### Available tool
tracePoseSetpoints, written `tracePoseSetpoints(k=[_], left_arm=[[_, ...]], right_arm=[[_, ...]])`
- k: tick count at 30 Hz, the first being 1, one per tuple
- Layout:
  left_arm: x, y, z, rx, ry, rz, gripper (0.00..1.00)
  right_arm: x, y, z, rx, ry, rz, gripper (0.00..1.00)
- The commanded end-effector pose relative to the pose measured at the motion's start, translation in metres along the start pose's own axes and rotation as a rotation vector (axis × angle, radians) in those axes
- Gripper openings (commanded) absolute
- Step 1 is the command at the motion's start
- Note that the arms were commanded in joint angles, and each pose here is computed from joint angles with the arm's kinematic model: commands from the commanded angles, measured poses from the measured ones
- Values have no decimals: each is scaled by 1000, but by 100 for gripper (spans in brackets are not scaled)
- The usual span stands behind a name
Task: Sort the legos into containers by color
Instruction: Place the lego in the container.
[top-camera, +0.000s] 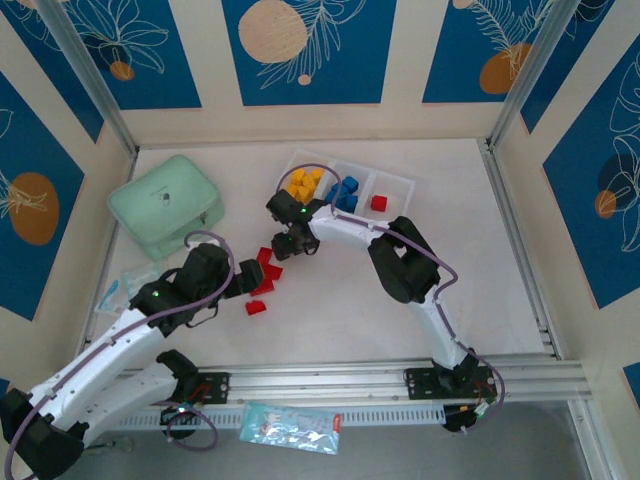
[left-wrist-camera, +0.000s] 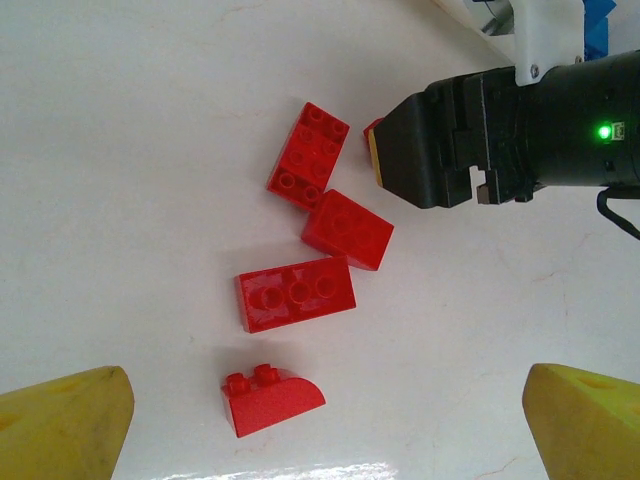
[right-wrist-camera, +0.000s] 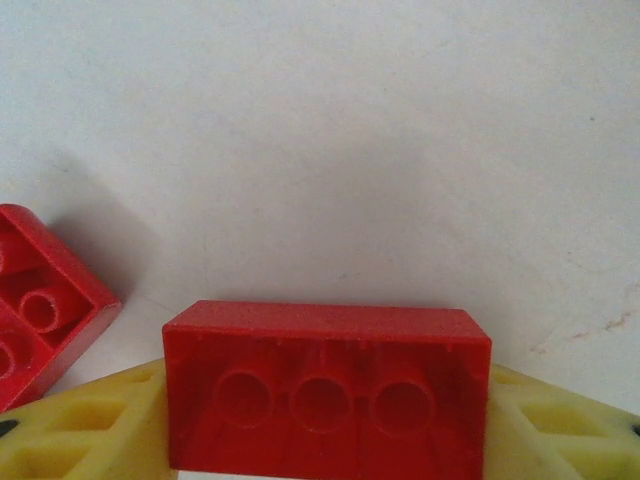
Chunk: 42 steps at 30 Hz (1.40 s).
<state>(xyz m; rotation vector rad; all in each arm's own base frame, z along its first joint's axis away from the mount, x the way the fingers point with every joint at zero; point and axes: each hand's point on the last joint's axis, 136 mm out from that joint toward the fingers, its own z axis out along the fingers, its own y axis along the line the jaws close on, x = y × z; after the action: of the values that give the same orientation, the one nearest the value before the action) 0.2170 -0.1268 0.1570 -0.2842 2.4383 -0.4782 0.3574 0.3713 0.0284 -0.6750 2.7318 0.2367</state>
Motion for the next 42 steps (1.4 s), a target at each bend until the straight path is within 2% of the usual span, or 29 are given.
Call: tracePoseSetpoints(k=[1,11,21,31,38,42], left_arm=[[0,4,0,-14,7,-10,99],[-5,-7,-2,23,5,11,99],[-12,-41,10,130,30,51,99],[-18,-78,28,201,35,81,99],[-16,-104,41,235,50,97,99],[-17,-114,47,243,59,107,99]], right_arm=[[-7,0,-22,-17,-22,5,54],[-6,-14,-82,-29,-106,56,54],[16,-86,-134,43,-162,222,54],[27,-189,-153,145,-187,430,55],[13,-239,-144,203,-208,512,55],[5,-263,-127,251,-178,533,55]])
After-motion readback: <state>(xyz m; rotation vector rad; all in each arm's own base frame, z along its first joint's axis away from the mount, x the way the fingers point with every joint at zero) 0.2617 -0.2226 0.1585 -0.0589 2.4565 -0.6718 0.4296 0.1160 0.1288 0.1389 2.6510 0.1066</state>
